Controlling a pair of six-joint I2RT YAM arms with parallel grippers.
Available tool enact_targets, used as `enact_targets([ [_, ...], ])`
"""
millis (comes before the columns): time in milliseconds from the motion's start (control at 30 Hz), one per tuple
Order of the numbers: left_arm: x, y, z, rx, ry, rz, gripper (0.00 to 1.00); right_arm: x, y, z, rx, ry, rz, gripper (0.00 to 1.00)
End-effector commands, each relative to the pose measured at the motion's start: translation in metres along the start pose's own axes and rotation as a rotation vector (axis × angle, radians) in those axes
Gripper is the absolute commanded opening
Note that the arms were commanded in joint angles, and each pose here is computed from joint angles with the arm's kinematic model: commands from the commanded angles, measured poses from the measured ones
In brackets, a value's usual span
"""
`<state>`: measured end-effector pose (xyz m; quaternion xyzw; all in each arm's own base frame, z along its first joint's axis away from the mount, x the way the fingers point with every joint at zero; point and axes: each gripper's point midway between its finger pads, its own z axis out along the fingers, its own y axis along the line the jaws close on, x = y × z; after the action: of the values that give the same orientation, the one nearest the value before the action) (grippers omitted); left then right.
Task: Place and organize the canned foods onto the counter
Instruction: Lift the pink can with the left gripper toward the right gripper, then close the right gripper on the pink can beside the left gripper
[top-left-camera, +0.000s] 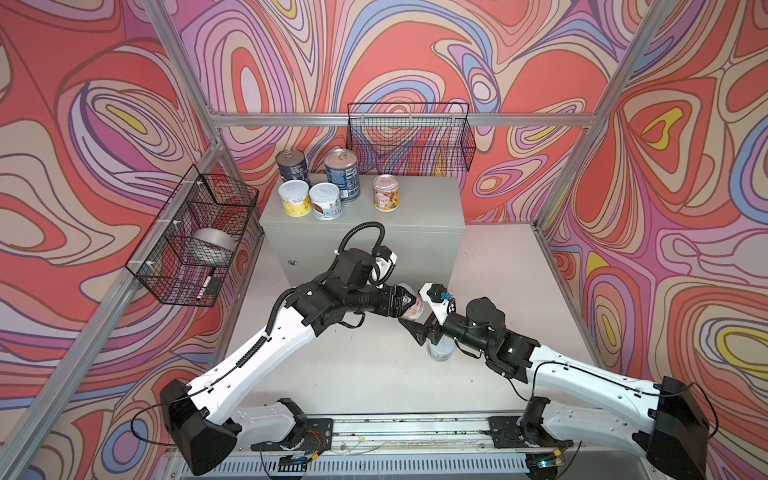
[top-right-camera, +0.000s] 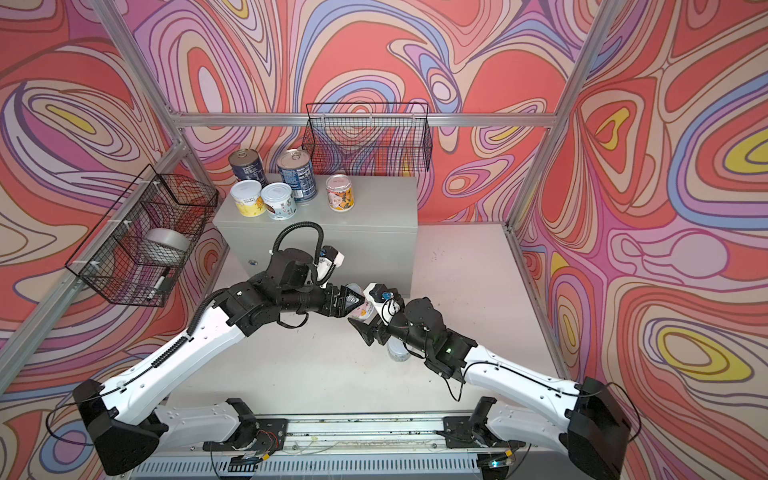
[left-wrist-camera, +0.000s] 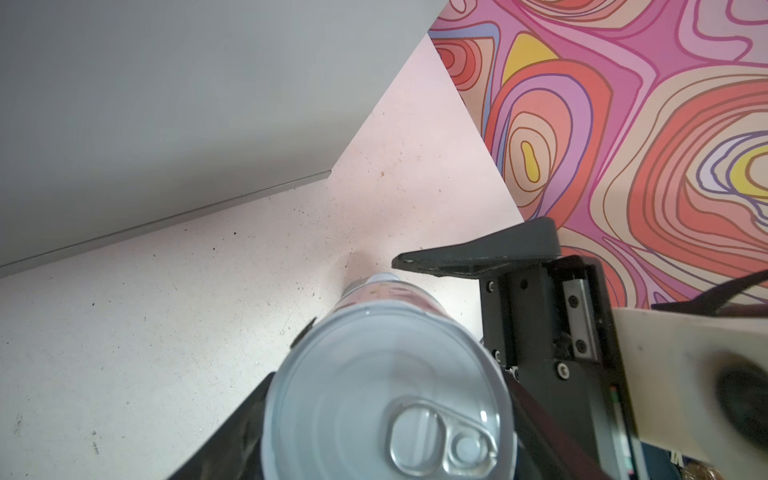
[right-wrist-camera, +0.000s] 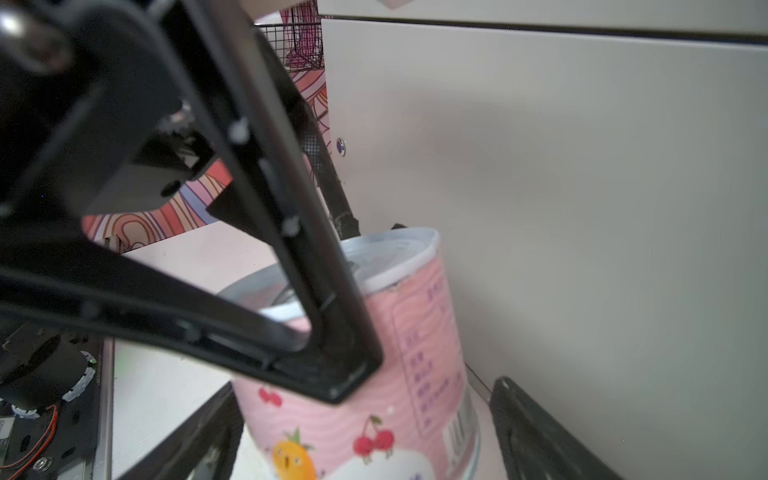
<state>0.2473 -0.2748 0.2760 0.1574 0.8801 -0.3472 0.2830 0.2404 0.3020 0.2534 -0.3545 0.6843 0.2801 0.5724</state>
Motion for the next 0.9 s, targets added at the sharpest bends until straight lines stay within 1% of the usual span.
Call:
enact_targets([
  [0, -0.013, -0.014, -0.004, 0.061, -0.063, 0.03, 0.46, -0.014, -0.003, 0.004, 0.024, -0.04, -0.016, 0.94],
  [267, -0.011, -0.012, 0.002, 0.059, -0.048, 0.029, 0.46, -0.011, -0.003, 0.012, 0.019, -0.027, -0.02, 0.86],
  [567, -0.005, -0.013, 0.016, 0.094, -0.013, 0.0, 0.44, -0.011, -0.003, 0.022, 0.015, -0.039, -0.005, 0.86],
  [867, 0.001, -0.01, 0.024, 0.096, 0.009, -0.018, 0.44, -0.01, -0.004, 0.025, 0.021, -0.064, 0.021, 0.76],
])
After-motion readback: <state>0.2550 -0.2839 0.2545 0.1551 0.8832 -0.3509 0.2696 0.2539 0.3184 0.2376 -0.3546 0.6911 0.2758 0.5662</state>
